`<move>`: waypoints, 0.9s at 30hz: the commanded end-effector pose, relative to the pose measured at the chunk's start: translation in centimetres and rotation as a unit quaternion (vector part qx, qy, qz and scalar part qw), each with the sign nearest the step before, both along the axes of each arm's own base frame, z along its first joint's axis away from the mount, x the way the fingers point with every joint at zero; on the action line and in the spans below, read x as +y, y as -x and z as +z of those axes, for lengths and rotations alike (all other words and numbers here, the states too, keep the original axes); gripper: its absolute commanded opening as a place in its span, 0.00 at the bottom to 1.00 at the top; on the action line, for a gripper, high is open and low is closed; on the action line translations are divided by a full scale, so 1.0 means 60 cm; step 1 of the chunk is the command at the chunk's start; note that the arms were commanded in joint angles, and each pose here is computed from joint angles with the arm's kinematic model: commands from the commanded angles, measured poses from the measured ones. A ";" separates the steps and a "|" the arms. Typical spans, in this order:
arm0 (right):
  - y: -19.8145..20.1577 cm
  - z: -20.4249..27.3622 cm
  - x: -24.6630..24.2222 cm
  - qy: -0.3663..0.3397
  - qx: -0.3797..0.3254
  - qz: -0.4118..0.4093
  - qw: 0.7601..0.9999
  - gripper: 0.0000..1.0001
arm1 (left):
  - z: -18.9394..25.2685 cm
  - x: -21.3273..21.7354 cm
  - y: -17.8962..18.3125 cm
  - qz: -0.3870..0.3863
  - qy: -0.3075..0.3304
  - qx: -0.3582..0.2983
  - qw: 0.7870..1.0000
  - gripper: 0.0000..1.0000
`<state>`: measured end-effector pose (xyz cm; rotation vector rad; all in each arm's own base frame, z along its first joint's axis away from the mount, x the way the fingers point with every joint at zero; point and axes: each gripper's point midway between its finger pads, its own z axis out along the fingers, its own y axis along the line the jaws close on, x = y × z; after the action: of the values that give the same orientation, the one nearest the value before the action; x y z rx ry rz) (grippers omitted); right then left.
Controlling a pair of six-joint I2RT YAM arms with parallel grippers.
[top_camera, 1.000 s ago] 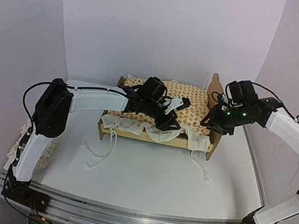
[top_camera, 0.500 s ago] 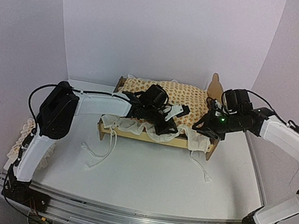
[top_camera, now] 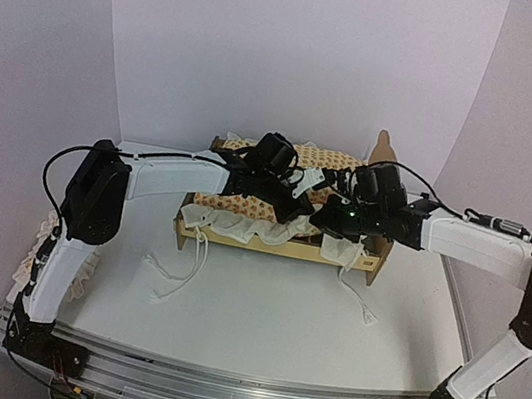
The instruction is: Set up the pet bed
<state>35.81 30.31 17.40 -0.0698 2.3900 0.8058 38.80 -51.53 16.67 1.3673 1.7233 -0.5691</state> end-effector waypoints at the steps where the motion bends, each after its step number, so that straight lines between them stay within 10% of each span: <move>1: -0.057 -0.052 -0.020 0.041 0.003 -0.085 0.996 0.00 | 0.165 -0.008 0.013 -0.016 0.068 -0.108 0.992 0.00; 19: -0.034 -0.032 0.071 0.043 -0.041 0.027 0.998 0.06 | 0.244 0.000 -0.027 0.009 0.116 -0.166 0.979 0.00; 27: -0.036 -0.092 -0.012 0.110 -0.005 -0.052 0.993 0.00 | 0.249 0.017 -0.052 0.030 0.112 -0.185 0.976 0.00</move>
<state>40.36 31.19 15.91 -0.0007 2.3044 0.6302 41.46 -50.56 21.15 1.3370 1.5549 -0.4204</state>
